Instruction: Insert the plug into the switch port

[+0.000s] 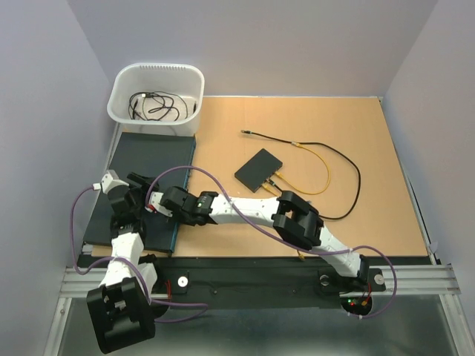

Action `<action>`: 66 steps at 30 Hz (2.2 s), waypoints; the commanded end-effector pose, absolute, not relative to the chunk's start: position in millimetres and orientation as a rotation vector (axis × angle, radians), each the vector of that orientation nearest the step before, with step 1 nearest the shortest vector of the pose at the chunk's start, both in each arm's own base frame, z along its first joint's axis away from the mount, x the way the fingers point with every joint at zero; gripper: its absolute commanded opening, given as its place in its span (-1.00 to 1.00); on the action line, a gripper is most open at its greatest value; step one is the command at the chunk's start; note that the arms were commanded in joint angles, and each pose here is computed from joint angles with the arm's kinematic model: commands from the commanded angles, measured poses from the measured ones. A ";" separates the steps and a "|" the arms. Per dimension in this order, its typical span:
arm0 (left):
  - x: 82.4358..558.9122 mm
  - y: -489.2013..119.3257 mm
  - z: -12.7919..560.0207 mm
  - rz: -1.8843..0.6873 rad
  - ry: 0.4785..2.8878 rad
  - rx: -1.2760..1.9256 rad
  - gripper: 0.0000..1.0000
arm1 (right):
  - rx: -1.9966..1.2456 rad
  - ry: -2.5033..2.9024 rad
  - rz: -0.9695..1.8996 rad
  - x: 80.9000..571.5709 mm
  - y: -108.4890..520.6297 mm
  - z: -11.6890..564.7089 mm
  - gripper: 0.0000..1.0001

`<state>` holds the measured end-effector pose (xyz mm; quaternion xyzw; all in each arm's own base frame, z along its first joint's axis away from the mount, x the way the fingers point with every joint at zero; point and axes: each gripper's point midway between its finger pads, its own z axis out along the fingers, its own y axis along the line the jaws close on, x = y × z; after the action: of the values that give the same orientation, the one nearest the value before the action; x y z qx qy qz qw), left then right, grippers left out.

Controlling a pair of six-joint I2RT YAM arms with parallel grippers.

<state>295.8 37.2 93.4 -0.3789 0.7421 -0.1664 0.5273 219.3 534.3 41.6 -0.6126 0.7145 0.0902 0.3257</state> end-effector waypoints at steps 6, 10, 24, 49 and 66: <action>299.8 29.3 99.6 -0.434 1.768 -0.837 0.60 | -1.656 1.536 0.623 171.7 603.5 119.2 -0.99; 299.7 28.1 98.8 -0.436 1.775 -0.830 0.60 | -1.623 1.539 0.696 185.0 608.1 129.0 -0.99; 300.4 27.0 100.1 -0.444 1.773 -0.819 0.60 | -1.570 1.583 0.732 233.2 602.1 111.6 -0.99; 300.4 27.8 99.6 -0.439 1.773 -0.822 0.60 | -1.167 1.585 0.616 270.8 559.8 131.3 0.14; 301.7 24.7 129.8 -0.475 1.706 -0.794 0.55 | -0.849 1.635 0.307 271.0 413.3 210.4 0.65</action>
<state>296.4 28.3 101.2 -0.3593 0.7430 -0.1853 0.5333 256.6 443.0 159.2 -0.4507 0.7011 0.1539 0.5307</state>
